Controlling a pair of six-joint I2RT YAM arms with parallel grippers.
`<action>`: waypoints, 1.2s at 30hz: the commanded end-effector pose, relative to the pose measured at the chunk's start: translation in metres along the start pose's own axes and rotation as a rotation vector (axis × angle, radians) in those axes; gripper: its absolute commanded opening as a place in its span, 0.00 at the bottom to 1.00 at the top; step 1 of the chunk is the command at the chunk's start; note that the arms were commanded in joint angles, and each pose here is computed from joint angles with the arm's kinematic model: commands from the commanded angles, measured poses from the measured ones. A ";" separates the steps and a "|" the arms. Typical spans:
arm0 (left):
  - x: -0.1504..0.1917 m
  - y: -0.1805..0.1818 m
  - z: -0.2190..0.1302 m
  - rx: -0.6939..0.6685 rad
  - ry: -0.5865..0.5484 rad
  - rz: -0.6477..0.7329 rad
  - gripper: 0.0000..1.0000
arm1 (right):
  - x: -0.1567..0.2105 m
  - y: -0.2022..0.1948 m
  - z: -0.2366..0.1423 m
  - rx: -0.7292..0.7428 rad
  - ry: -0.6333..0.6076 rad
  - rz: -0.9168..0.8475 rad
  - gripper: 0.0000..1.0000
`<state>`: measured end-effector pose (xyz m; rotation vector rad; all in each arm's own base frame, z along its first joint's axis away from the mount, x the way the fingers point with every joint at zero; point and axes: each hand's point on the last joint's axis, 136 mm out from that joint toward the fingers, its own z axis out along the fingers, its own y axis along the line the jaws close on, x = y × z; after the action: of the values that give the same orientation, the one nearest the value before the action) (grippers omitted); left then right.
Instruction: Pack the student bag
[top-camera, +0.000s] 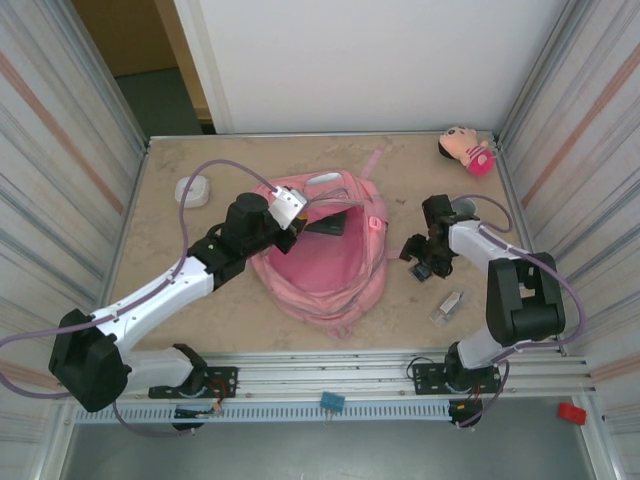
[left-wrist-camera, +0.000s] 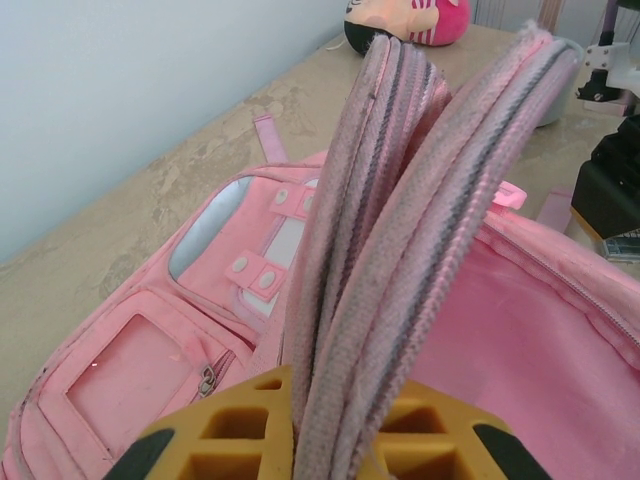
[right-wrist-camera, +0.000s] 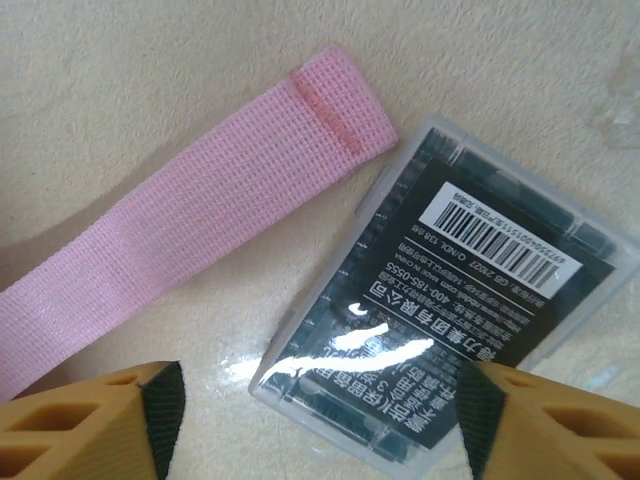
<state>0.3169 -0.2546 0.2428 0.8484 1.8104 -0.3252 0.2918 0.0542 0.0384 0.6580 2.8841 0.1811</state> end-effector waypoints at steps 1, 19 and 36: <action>-0.034 0.014 -0.019 -0.047 -0.121 -0.029 0.08 | -0.004 -0.018 -0.025 0.071 -0.022 0.032 0.82; -0.032 0.018 -0.025 -0.059 -0.117 -0.023 0.08 | -0.007 -0.005 0.017 0.043 0.075 0.050 0.85; -0.031 0.020 -0.026 -0.060 -0.118 -0.028 0.08 | 0.002 -0.014 0.042 0.237 0.169 -0.071 0.72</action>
<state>0.3143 -0.2459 0.2442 0.8404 1.8179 -0.3203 0.3059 0.0515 0.0127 0.6760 3.0260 0.0187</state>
